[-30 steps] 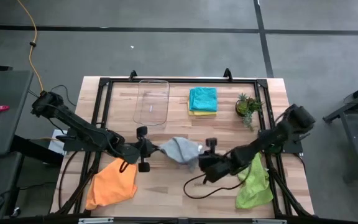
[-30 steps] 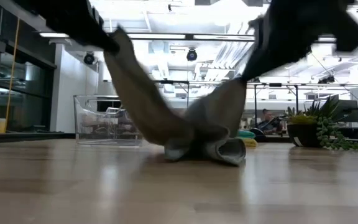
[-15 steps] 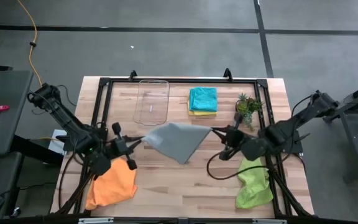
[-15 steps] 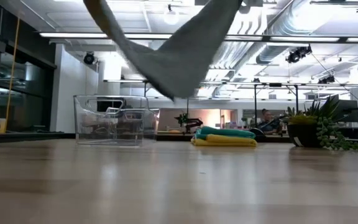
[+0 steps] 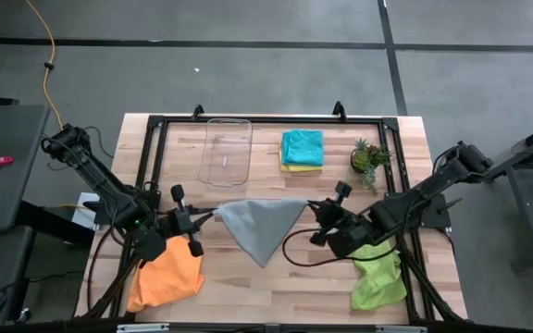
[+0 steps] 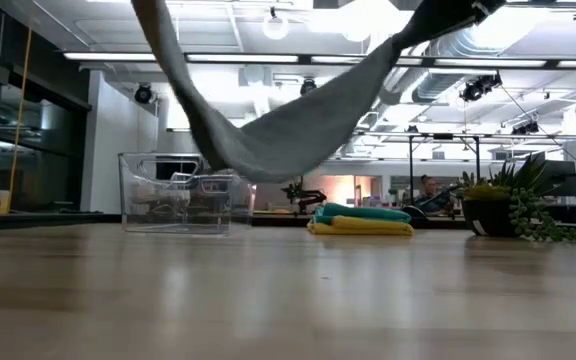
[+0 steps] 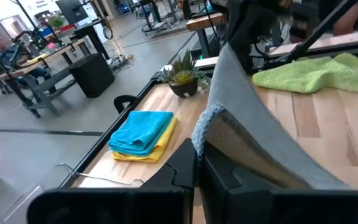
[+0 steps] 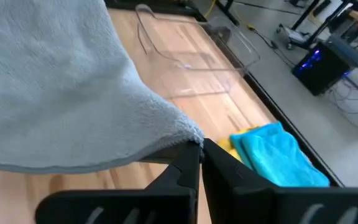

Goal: Fold microfiber towels
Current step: Fold the gray microfiber cloth

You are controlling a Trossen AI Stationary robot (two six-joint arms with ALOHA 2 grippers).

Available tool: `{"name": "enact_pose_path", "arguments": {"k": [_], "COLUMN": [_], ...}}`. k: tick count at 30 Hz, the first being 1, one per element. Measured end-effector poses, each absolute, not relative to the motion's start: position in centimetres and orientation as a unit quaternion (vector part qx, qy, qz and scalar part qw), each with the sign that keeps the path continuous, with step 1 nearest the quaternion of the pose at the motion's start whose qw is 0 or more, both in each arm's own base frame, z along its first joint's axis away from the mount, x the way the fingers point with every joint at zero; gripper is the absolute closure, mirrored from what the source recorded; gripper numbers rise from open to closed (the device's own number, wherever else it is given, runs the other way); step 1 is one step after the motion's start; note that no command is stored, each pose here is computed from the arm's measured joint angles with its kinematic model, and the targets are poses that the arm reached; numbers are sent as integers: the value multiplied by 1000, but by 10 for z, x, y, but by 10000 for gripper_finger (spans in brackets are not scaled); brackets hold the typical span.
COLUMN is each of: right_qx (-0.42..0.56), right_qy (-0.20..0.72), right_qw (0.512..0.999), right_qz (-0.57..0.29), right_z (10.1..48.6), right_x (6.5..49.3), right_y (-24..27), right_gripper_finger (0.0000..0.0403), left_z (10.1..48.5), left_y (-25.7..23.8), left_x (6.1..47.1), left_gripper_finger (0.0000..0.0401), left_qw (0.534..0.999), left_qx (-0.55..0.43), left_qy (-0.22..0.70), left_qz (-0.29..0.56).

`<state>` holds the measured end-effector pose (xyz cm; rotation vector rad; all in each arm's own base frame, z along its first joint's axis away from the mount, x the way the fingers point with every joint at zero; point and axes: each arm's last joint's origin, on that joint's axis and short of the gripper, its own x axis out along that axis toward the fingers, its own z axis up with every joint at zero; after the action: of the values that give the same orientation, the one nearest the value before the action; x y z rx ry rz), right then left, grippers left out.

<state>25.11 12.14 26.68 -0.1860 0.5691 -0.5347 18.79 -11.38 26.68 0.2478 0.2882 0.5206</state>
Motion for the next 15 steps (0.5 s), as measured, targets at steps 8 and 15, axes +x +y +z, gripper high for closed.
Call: {"name": "enact_pose_path", "arguments": {"k": [8,15], "right_qx": [5,92], "right_qy": [327,426], "right_qw": [901,844], "right_qz": [-285,-314], "right_z": [260,222], "right_x": [242,232], "right_y": [110,88], "right_gripper_finger": [403,403], "left_z": [266,243], "left_y": [-116,-108], "left_x": [193,219], "left_gripper_finger": [400,400], "left_qw": [967,966], "left_qx": [56,19], "left_qy": [149,207], "left_qz": [197,153]}}
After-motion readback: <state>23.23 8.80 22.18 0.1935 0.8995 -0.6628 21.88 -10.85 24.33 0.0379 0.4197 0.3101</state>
